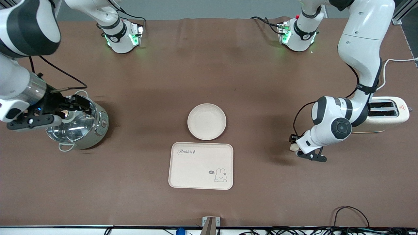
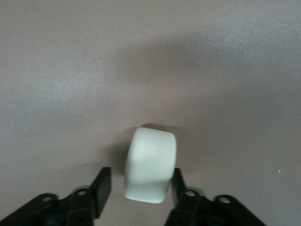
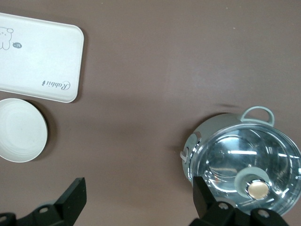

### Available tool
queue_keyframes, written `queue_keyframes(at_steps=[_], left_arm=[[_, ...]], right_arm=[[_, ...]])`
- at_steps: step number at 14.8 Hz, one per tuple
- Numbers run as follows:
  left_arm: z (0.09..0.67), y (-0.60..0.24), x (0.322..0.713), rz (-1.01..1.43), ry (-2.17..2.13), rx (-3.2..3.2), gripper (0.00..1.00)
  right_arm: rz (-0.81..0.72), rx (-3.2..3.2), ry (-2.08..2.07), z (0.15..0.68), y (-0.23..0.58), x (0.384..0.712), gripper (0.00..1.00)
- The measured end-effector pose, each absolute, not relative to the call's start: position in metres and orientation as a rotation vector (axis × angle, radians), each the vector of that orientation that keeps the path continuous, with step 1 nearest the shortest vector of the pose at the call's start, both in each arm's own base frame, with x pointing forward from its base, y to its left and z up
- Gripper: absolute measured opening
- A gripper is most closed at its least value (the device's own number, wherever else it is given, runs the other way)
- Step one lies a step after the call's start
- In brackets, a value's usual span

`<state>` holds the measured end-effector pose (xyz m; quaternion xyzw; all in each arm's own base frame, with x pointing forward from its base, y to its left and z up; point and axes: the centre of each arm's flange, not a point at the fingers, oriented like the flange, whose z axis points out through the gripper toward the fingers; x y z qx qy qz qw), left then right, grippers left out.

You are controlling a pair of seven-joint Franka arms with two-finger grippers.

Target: Place bun in plate and plate on tray

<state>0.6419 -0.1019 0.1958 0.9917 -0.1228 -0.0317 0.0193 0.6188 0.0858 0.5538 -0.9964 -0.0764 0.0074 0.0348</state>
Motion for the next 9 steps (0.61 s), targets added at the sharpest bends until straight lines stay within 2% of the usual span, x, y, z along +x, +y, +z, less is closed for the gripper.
queue_keyframes(at_steps=[2, 5, 9], left_arm=[[0.198, -0.107, 0.642, -0.09, -0.391, 3.072, 0.32], [0.21, -0.125, 0.643, -0.059, -0.369, 3.059, 0.1], [0.258, -0.208, 0.632, -0.039, -0.084, 3.018, 0.09]], right_arm=[[0.021, -3.064, -0.27, 0.545, 0.111, 0.626, 1.0], [0.012, -3.072, -0.234, 0.53, 0.162, 0.63, 1.0], [-0.062, -3.068, -0.245, 0.506, 0.206, 0.638, 1.0]])
